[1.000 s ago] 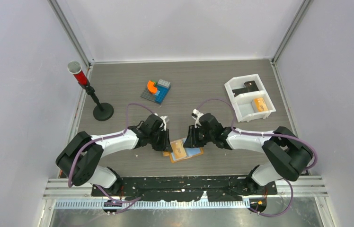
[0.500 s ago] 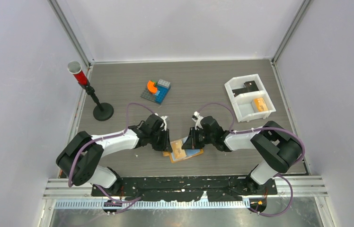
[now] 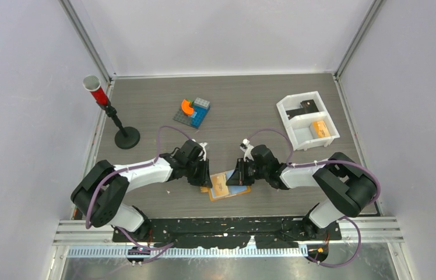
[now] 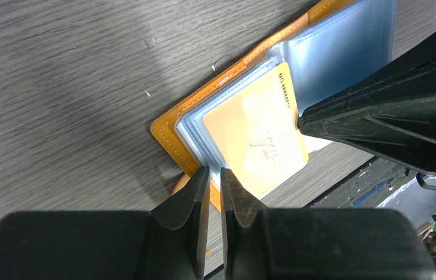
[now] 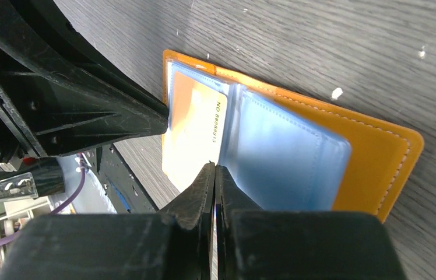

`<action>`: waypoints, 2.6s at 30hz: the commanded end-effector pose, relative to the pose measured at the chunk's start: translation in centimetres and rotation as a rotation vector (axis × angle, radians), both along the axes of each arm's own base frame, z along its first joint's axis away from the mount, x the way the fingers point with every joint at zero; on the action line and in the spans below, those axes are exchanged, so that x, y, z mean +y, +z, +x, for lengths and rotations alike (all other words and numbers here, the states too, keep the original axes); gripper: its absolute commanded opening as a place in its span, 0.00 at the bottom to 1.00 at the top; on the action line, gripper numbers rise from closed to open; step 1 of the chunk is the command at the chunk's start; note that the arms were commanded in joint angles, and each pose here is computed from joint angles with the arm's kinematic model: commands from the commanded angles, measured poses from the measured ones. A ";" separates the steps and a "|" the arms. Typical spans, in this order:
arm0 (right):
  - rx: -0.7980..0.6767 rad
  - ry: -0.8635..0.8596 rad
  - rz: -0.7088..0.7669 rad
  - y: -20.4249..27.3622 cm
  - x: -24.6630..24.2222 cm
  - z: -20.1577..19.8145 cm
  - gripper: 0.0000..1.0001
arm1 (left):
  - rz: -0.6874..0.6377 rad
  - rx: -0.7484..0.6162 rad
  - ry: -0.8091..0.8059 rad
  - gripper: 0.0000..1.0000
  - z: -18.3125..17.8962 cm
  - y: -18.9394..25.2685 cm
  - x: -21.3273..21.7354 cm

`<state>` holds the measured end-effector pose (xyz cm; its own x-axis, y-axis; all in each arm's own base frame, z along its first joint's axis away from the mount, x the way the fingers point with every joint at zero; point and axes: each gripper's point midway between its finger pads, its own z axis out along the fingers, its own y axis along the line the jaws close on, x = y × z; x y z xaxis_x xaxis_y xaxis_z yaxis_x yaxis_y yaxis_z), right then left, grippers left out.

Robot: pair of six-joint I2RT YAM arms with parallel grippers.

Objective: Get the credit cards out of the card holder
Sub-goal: Remove the credit card from the card holder.

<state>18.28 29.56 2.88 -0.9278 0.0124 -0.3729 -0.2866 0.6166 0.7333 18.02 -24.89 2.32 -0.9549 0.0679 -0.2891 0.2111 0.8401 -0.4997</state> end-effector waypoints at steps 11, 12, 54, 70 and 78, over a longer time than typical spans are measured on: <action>-0.049 -0.053 0.028 1.8 -1.1 0.7 0.05 | 0.102 -0.016 0.009 0.15 0.4 -1.6 1.7; -0.045 -0.060 0.008 1.5 -1.4 0.6 0.05 | 0.104 -0.016 0.006 0.15 0.4 -1.6 1.7; -0.044 -0.011 0.038 1.5 0.0 1.3 0.05 | 0.095 -0.004 -0.003 0.15 0.4 -2.0 1.3; 0.014 0.003 0.171 2.7 0.2 0.3 0.05 | 0.087 -0.011 -0.012 0.15 0.5 -2.1 1.2; 0.044 -0.029 0.202 2.8 0.3 0.3 0.12 | 0.094 -0.023 -0.014 0.15 0.8 -2.1 1.2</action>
<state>18.18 29.03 3.96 -0.9492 0.0938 -0.3003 -0.2099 0.5219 0.8268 18.51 -25.70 2.28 -0.9540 0.0875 -0.2868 0.2296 0.8284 -0.5110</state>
